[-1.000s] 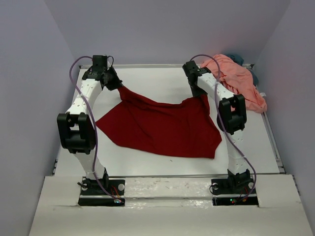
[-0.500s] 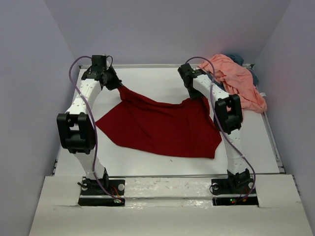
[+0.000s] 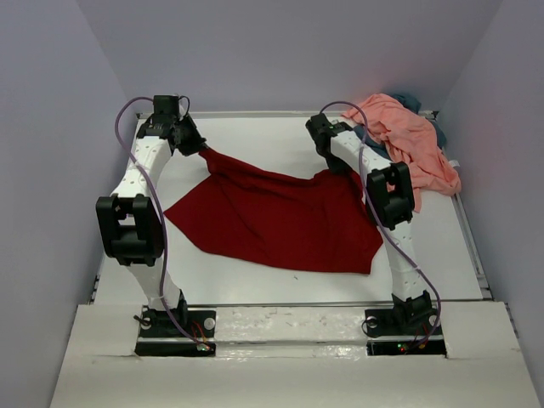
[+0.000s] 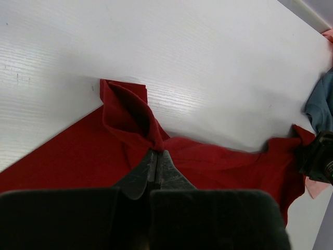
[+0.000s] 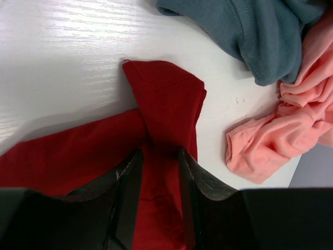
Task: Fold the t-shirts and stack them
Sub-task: Flatten out the tshirt
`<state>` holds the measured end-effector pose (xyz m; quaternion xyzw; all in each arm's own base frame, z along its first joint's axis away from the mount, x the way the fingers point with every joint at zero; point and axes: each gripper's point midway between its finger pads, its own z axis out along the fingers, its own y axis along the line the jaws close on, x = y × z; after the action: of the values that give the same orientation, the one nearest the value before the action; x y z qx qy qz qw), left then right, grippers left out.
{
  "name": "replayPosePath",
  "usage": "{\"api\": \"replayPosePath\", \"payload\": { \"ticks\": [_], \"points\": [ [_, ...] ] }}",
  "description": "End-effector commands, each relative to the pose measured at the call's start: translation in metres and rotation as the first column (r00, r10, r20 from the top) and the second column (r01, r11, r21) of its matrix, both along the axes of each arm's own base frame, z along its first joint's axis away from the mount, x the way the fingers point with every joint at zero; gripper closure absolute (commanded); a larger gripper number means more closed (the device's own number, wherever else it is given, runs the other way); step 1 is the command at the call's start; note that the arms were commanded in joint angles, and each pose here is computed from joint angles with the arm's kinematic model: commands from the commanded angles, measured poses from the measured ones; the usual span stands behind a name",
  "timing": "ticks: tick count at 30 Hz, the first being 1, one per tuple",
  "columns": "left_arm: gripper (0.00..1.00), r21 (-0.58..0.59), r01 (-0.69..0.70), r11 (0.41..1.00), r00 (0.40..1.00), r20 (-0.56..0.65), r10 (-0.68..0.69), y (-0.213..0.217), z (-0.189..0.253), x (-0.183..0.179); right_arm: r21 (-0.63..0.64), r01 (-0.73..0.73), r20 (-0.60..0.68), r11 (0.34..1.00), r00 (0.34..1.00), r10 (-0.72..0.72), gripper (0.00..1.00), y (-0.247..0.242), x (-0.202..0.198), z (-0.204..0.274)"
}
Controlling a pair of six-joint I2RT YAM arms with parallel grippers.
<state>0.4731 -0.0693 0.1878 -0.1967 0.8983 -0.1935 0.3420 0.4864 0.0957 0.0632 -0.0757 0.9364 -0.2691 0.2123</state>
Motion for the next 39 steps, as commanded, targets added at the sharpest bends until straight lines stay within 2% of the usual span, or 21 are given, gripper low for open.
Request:
{"api": "replayPosePath", "payload": {
  "ticks": [1, 12, 13, 15, 16, 24, 30, 34, 39],
  "points": [
    [1.0, 0.002, 0.025, 1.0, 0.999, 0.031, -0.025, 0.003, 0.012, -0.002, -0.034, 0.021, 0.08, 0.999, 0.997, -0.018, 0.65, -0.003, 0.012, 0.023],
    [1.0, -0.003, 0.03, 1.0, 0.999, 0.033, -0.03, 0.004, 0.013, 0.001, -0.072, 0.039, 0.107, 0.997, 0.994, -0.031, 0.7, -0.008, 0.015, 0.029],
    [1.0, -0.002, 0.031, 1.0, 0.999, 0.034, -0.031, 0.004, 0.013, 0.001, -0.077, 0.039, 0.105, 0.996, 0.994, -0.03, 0.74, -0.009, 0.015, 0.028],
    [1.0, 0.001, 0.033, 0.999, 0.999, 0.035, -0.033, 0.005, 0.014, 0.002, -0.083, 0.042, 0.105, 0.996, 0.994, -0.033, 0.93, -0.01, 0.015, 0.027],
    [1.0, 0.002, 0.034, 0.999, 0.999, 0.034, -0.034, 0.005, 0.013, 0.002, -0.086, 0.043, 0.105, 0.995, 0.994, -0.034, 0.98, -0.01, 0.015, 0.027],
    [1.0, 0.01, 0.031, 0.999, 0.999, 0.03, -0.031, 0.007, 0.013, 0.001, -0.053, 0.082, 0.143, 0.995, 0.987, -0.074, 1.0, -0.022, 0.02, 0.043],
    [1.0, 0.019, -0.016, 1.0, 0.999, 0.03, 0.015, 0.03, 0.013, 0.004, 0.079, 0.16, 0.197, 0.984, 0.965, -0.173, 1.0, -0.044, 0.024, 0.074],
    [1.0, 0.029, -0.049, 0.998, 0.998, 0.042, 0.048, 0.046, 0.017, 0.007, 0.266, 0.226, 0.206, 0.937, 0.936, -0.284, 1.0, -0.064, 0.029, 0.09],
    [1.0, 0.023, -0.088, 0.996, 0.994, 0.062, 0.086, 0.061, 0.021, 0.013, 0.41, 0.186, 0.223, 0.893, 0.929, -0.295, 1.0, -0.056, 0.035, 0.111]
  ]
}}
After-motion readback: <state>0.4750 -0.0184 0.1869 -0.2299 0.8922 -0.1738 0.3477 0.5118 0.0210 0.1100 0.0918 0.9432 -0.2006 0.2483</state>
